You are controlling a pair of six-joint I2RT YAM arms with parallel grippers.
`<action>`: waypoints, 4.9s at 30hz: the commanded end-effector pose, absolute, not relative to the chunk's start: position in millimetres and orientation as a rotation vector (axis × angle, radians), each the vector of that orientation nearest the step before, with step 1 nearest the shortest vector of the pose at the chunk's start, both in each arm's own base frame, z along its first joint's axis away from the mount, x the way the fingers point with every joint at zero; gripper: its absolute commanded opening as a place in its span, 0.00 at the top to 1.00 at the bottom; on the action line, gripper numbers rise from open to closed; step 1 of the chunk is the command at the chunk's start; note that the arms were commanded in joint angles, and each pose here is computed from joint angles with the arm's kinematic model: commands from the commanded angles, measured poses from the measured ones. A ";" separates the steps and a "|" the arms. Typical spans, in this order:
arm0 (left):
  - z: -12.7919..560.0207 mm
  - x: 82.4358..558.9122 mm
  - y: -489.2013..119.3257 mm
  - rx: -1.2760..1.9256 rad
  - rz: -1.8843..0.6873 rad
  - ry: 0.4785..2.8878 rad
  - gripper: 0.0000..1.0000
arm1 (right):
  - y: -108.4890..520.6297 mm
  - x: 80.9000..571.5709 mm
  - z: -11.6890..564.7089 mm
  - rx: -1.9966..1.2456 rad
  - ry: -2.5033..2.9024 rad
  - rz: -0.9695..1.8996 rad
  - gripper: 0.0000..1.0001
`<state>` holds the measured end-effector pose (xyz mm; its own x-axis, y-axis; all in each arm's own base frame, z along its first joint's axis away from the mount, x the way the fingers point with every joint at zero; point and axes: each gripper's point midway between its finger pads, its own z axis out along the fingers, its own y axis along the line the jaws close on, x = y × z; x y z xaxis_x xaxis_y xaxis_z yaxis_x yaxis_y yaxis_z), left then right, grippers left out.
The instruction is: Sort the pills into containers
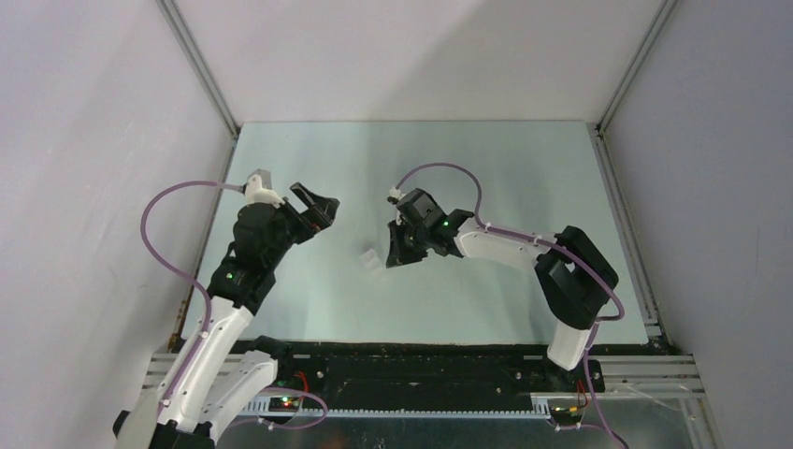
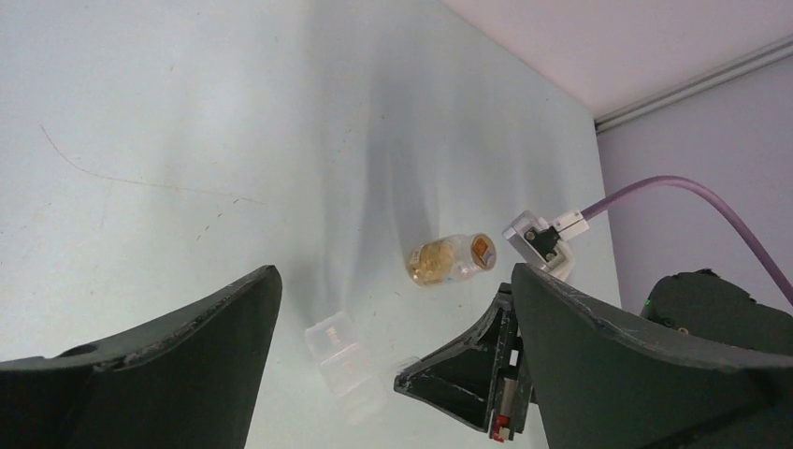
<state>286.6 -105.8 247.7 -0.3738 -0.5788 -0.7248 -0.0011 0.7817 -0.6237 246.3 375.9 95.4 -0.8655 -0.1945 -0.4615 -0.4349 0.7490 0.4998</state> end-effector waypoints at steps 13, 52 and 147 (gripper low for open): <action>256.9 289.4 -103.3 -0.427 -0.638 1.854 0.01 | 368.2 268.3 73.4 -0.405 2.576 0.692 0.74; 237.0 300.2 -100.5 -0.368 -0.549 1.924 0.01 | 291.6 375.0 135.5 -0.176 2.437 0.123 0.32; 277.1 254.9 -248.5 0.669 -0.988 1.659 1.00 | 364.1 291.6 340.1 0.031 1.967 1.311 0.24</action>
<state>240.0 -249.4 244.9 -0.3600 0.0823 -0.9293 0.8444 0.4524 -0.2870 280.4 371.3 300.7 -0.7877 0.2464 -0.5646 -0.3992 0.4939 0.7725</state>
